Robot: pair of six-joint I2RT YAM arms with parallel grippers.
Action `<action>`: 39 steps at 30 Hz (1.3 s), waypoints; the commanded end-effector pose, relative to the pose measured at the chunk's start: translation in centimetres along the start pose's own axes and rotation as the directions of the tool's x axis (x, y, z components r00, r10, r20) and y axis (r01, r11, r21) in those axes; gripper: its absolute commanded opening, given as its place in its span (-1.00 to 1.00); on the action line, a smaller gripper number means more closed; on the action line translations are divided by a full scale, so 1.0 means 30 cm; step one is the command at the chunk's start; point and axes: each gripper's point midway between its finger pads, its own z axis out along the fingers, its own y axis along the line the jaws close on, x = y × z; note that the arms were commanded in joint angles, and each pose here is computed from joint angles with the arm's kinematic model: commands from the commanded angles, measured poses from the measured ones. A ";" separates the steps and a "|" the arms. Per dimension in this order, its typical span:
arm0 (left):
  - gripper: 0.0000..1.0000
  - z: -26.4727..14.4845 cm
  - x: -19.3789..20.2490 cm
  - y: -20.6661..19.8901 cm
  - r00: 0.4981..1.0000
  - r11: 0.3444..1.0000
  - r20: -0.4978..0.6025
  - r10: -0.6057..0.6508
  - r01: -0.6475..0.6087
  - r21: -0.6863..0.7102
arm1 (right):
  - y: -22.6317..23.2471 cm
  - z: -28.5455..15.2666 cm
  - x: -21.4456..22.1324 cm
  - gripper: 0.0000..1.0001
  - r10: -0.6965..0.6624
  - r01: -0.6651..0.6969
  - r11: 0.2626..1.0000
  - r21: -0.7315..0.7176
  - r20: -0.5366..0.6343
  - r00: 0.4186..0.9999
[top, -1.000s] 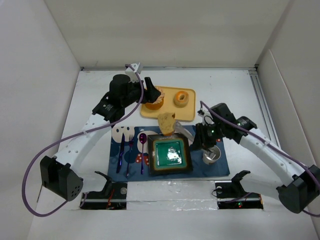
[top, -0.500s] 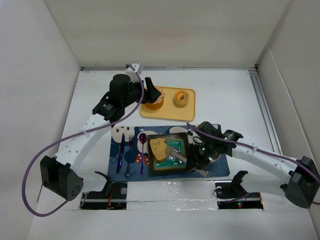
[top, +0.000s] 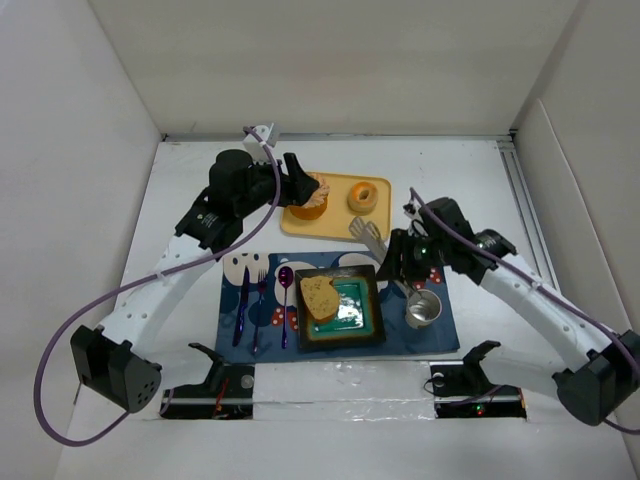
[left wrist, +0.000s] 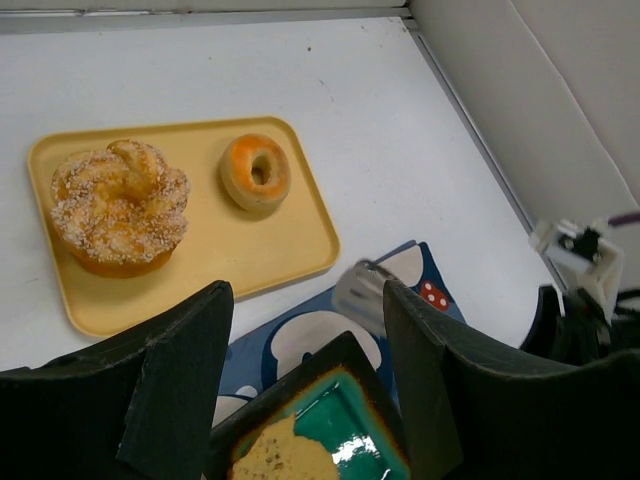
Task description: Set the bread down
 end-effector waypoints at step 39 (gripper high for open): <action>0.14 0.039 0.084 0.048 1.000 1.000 -0.022 0.015 -0.015 -0.002 | -0.222 0.213 -0.490 -0.55 0.147 -0.150 0.988 0.031 0.098 0.984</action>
